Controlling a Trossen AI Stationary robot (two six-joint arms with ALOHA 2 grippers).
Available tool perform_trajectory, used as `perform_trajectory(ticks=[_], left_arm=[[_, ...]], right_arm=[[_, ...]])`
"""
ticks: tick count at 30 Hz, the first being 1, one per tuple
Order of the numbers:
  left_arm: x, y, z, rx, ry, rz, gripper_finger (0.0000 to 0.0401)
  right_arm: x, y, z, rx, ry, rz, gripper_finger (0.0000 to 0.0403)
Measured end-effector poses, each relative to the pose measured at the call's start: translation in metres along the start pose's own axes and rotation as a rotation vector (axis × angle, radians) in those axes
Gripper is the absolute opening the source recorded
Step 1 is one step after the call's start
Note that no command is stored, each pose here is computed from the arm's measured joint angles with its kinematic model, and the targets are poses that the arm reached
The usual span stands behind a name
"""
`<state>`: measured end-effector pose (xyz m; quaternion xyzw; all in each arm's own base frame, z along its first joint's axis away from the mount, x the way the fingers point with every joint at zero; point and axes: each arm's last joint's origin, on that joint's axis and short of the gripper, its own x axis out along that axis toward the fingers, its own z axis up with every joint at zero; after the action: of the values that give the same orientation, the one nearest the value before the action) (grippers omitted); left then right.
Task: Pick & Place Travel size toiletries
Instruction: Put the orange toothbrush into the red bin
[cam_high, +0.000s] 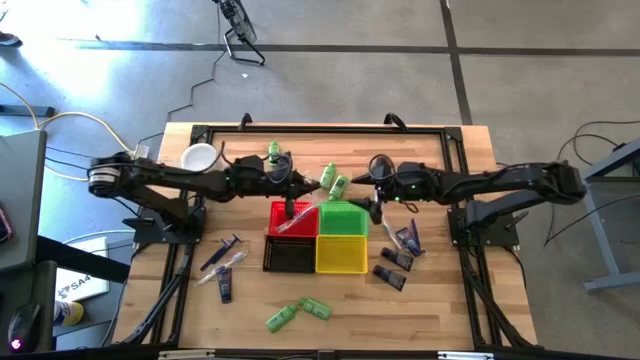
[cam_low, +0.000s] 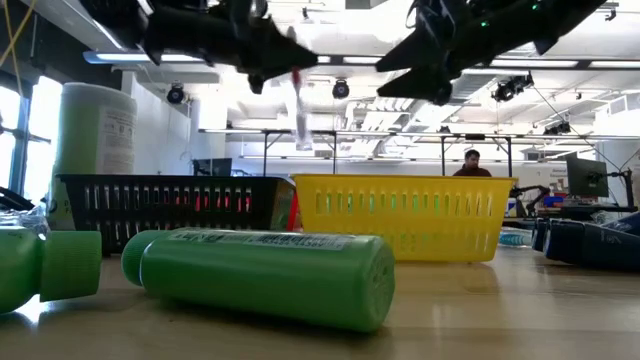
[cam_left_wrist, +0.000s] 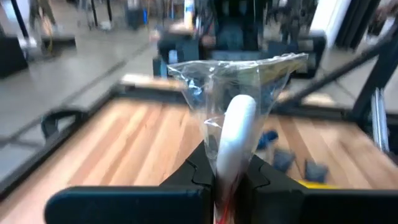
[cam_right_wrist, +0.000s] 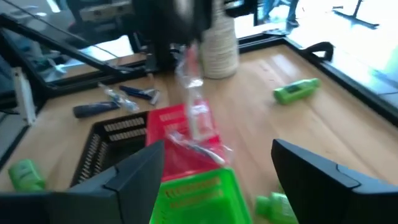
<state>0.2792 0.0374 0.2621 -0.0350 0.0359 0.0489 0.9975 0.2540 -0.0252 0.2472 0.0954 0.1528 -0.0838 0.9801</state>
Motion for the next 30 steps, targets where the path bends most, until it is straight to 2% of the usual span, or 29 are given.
perform_trajectory(ticks=[4,12,16,21,30], left_arm=[[-0.018,-0.001,0.006,-0.036,0.076,0.006,0.0013],[-0.047,-0.003,0.01,-0.154,0.209,0.028,0.0013],[-0.048,-0.002,0.002,-0.214,0.289,0.04,0.0013],[-0.043,-0.002,-0.004,-0.23,0.424,0.064,0.0013],[-0.025,0.0,-0.018,-0.237,0.507,0.079,0.0013]], right_arm=[[-0.008,-0.002,0.002,-0.006,-0.002,-0.061,0.0271],[-0.008,-0.003,0.002,-0.027,-0.003,-0.089,0.0255],[-0.007,-0.003,0.002,-0.027,0.0,-0.09,0.0254],[-0.007,-0.003,0.002,-0.027,0.0,-0.092,0.0254],[-0.007,-0.003,0.002,-0.025,0.0,-0.093,0.0254]])
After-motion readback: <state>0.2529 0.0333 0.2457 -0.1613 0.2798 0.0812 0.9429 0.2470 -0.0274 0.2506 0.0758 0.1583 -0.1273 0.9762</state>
